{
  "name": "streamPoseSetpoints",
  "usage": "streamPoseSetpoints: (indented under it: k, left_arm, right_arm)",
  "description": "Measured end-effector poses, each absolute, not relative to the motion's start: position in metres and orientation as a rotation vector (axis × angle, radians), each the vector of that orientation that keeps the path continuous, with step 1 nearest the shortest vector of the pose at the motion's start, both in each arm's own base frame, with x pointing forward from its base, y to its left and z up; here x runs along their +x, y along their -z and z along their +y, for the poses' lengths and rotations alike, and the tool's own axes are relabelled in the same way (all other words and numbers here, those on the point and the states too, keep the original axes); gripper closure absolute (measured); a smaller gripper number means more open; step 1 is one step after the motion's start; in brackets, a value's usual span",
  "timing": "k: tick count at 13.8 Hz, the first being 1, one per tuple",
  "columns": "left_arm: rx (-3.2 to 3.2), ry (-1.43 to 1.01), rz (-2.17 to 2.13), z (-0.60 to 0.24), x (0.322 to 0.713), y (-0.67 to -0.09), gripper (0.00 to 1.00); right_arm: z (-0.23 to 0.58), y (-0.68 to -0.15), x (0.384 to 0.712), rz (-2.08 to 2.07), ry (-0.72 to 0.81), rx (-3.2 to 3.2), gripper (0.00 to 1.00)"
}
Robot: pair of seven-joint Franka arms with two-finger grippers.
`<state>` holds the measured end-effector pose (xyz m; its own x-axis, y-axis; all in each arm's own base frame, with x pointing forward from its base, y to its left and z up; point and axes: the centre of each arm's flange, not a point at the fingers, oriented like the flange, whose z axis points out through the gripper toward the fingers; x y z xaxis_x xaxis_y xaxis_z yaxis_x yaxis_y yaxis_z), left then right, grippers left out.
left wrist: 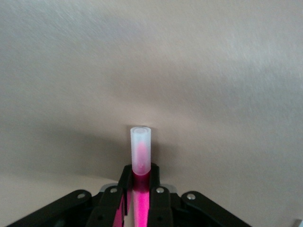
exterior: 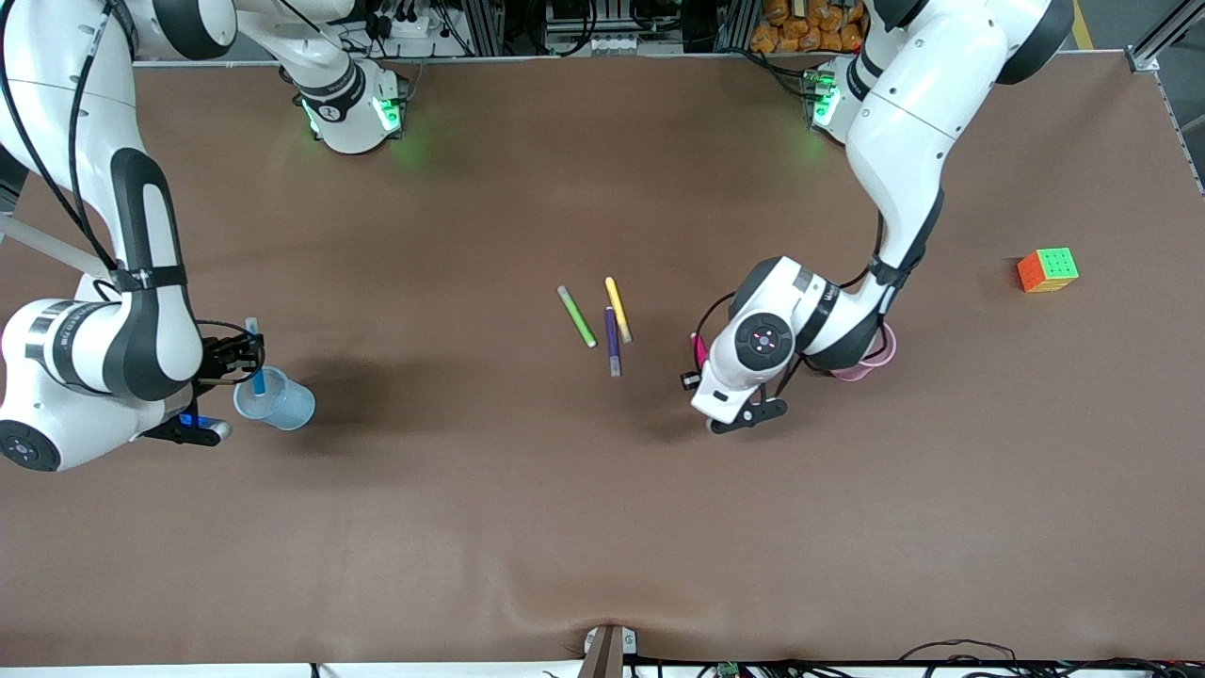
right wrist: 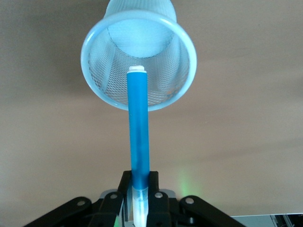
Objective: Place pink and blue markers in matching cups
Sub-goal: 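Drop the blue marker into the blue cup while the left gripper lifts the pink marker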
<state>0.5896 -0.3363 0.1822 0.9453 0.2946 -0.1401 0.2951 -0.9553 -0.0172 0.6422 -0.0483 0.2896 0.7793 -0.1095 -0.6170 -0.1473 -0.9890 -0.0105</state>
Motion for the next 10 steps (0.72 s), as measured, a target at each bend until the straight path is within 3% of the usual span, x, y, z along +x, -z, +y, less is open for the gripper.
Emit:
streamPoseSetpoints:
  k: [8,9,10]
  left_arm:
    - [3.104,0.236,0.546,-0.308,0.606,-0.232,0.82]
    - [3.096,0.245,0.567,-0.304,0.608,-0.240,0.82]
    - [3.083,0.252,0.592,-0.298,0.610,-0.250,0.82]
  right_arm:
    - [-0.052,-0.277,0.651,0.223,-0.922,-2.935,0.82]
    - [-0.052,-0.276,0.652,0.223,-0.916,-2.937,0.77]
    - [-0.052,-0.275,0.652,0.223,-0.917,-2.936,0.66]
